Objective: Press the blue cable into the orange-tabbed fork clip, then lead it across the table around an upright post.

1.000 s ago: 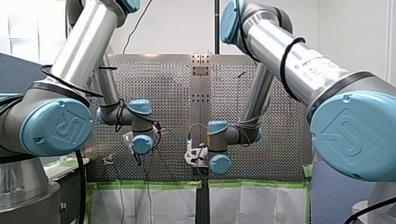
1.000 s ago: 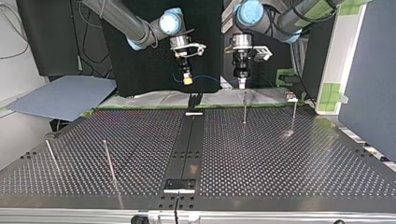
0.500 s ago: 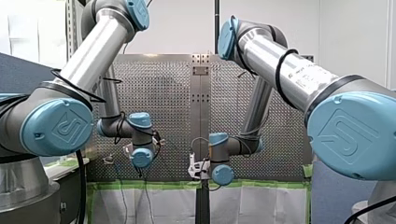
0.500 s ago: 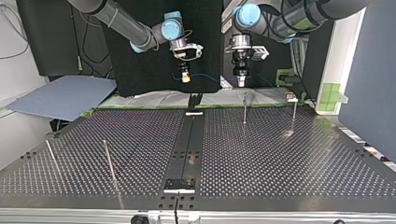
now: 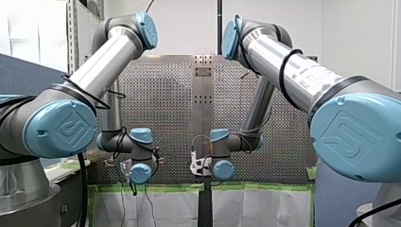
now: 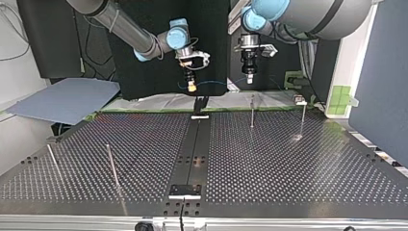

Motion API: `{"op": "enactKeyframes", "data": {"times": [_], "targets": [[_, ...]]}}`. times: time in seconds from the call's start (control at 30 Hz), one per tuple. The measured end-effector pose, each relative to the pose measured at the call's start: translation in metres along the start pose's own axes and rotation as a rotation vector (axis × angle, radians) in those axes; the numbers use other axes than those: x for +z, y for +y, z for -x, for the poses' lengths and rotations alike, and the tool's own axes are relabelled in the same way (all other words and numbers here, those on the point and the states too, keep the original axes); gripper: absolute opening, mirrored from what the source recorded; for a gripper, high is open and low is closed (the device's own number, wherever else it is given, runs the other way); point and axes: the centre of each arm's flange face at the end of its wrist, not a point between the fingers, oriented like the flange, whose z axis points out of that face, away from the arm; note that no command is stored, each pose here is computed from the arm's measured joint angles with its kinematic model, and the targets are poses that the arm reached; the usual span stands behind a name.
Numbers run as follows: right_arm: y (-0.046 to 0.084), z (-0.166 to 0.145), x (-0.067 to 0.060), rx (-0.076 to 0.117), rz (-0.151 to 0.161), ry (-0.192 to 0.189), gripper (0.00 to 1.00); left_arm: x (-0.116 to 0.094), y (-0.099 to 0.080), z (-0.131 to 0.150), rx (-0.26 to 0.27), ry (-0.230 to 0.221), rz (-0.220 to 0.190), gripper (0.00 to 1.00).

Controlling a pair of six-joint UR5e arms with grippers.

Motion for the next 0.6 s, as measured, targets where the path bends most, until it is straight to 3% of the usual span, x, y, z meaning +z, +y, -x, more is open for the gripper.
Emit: {"op": "enactKeyframes", "data": {"times": [0.23,0.4,0.6], "targets": [[0.009,-0.001,0.005,-0.017,0.006,-0.005,0.0,0.013,0.01,-0.026,0.043,0.063,0.006,0.0],[0.015,0.0,0.007,-0.024,0.009,-0.012,0.0,0.014,0.019,-0.049,0.068,0.135,0.011,0.0],[0.012,0.0,0.008,-0.038,-0.024,-0.01,0.0,0.01,0.039,-0.066,0.084,0.181,0.037,0.0]]}}
